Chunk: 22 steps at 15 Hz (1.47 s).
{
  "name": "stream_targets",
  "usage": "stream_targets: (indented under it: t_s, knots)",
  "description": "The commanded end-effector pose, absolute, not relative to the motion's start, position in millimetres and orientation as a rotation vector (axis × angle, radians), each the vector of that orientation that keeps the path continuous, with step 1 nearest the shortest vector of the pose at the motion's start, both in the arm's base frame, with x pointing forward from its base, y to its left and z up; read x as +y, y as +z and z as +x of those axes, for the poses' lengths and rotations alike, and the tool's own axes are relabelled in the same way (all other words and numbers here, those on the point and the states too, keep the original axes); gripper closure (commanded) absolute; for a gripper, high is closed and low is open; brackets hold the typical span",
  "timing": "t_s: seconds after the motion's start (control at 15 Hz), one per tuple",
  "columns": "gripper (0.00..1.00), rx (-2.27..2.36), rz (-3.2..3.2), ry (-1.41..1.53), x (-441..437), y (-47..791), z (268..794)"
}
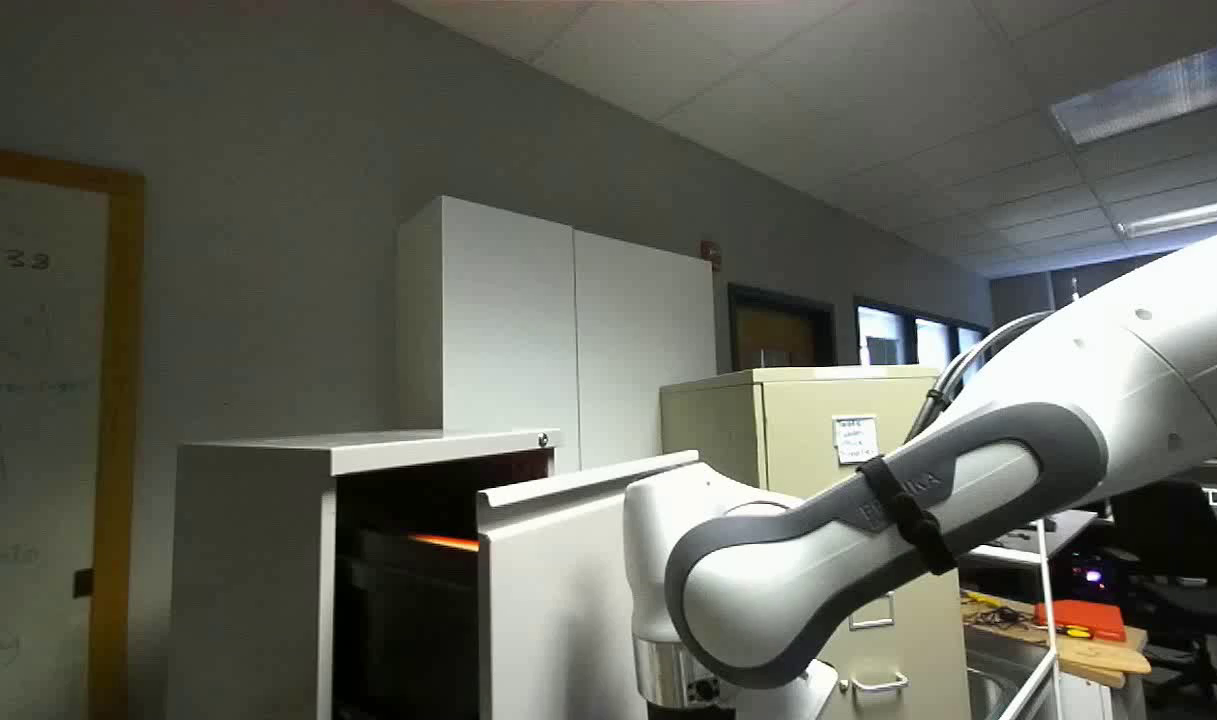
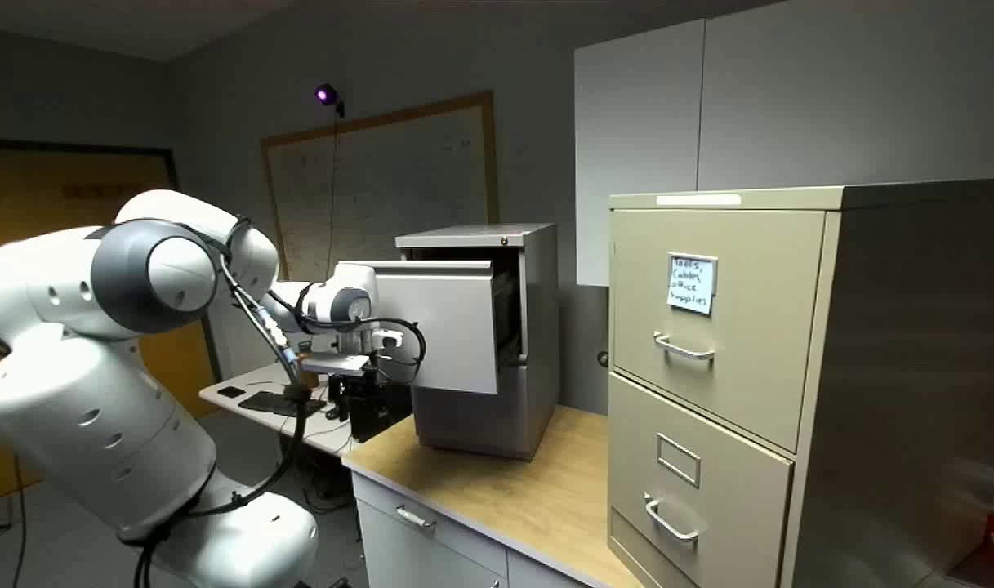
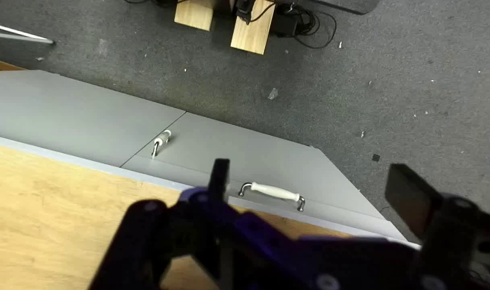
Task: Close the open drawer
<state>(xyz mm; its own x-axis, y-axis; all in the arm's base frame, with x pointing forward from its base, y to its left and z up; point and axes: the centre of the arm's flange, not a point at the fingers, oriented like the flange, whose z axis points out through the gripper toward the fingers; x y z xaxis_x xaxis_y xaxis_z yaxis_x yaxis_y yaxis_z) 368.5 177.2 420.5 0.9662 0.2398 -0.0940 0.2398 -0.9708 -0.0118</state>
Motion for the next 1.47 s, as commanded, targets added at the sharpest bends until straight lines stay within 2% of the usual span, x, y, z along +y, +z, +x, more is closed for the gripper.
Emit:
stream_targets:
  t_s: [0.0, 0.73, 1.4]
  knots:
    - [0.0, -0.38, -3.114, 0.147, 177.3, 420.9, 368.7]
    - [0.0, -0.378, -3.116, 0.15, 176.9, 421.0, 368.9]
    - [0.0, -0.335, -3.149, 0.016, 163.6, 446.4, 368.9]
